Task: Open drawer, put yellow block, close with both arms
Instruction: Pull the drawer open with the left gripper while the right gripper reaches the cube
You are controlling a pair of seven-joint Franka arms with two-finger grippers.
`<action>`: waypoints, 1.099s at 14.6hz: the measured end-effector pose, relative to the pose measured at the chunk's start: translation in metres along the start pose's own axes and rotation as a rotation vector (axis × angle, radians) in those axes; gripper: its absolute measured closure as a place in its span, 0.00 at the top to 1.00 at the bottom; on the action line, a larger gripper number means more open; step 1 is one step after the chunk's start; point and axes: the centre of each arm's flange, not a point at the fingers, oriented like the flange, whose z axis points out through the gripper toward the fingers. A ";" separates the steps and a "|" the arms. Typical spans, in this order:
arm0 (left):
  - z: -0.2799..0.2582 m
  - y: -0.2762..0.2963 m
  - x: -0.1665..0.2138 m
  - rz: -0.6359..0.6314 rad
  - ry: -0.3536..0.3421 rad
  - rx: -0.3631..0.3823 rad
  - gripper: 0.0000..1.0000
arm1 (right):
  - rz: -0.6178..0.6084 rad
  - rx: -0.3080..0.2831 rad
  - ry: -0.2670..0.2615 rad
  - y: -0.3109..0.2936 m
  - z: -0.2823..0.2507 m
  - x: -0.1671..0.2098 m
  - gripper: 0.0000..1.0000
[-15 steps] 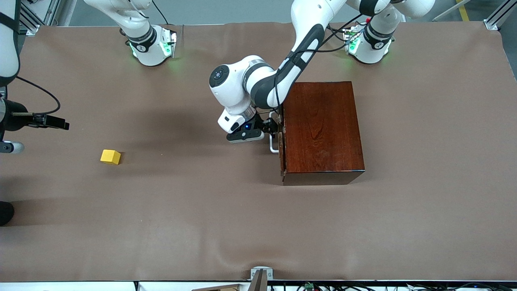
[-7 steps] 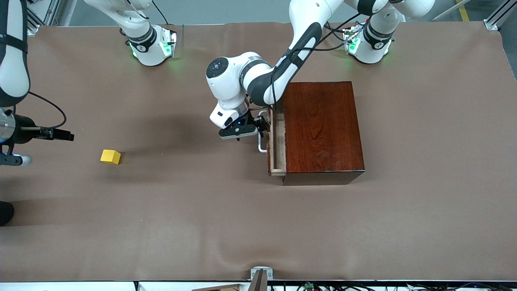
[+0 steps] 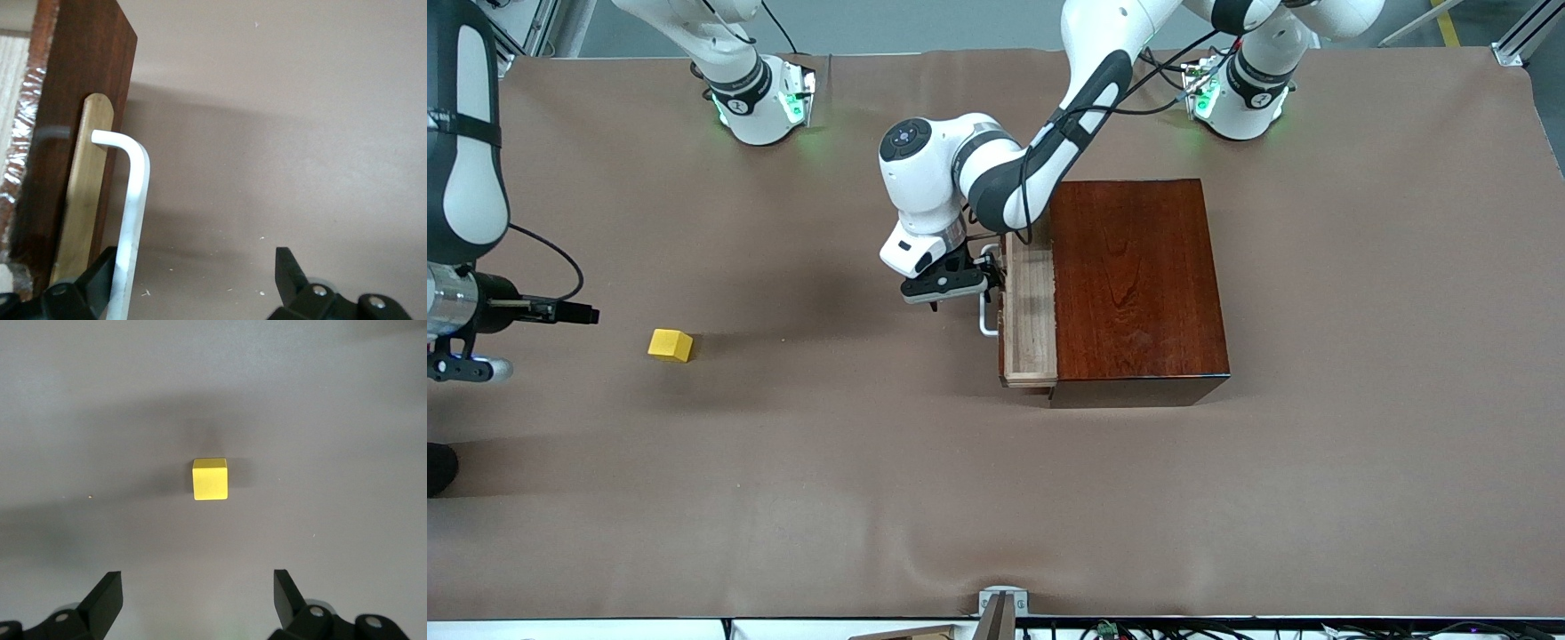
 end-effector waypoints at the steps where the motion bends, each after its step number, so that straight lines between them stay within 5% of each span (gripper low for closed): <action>1: -0.001 0.001 0.000 -0.013 0.004 -0.011 1.00 | 0.004 0.001 -0.003 0.003 0.005 0.003 1.00; 5: -0.004 0.009 0.001 -0.060 0.026 -0.083 1.00 | 0.020 0.002 0.011 0.014 0.031 0.017 1.00; 16: -0.008 0.010 0.004 -0.080 0.031 -0.097 1.00 | 0.022 -0.004 0.070 0.015 0.101 0.028 1.00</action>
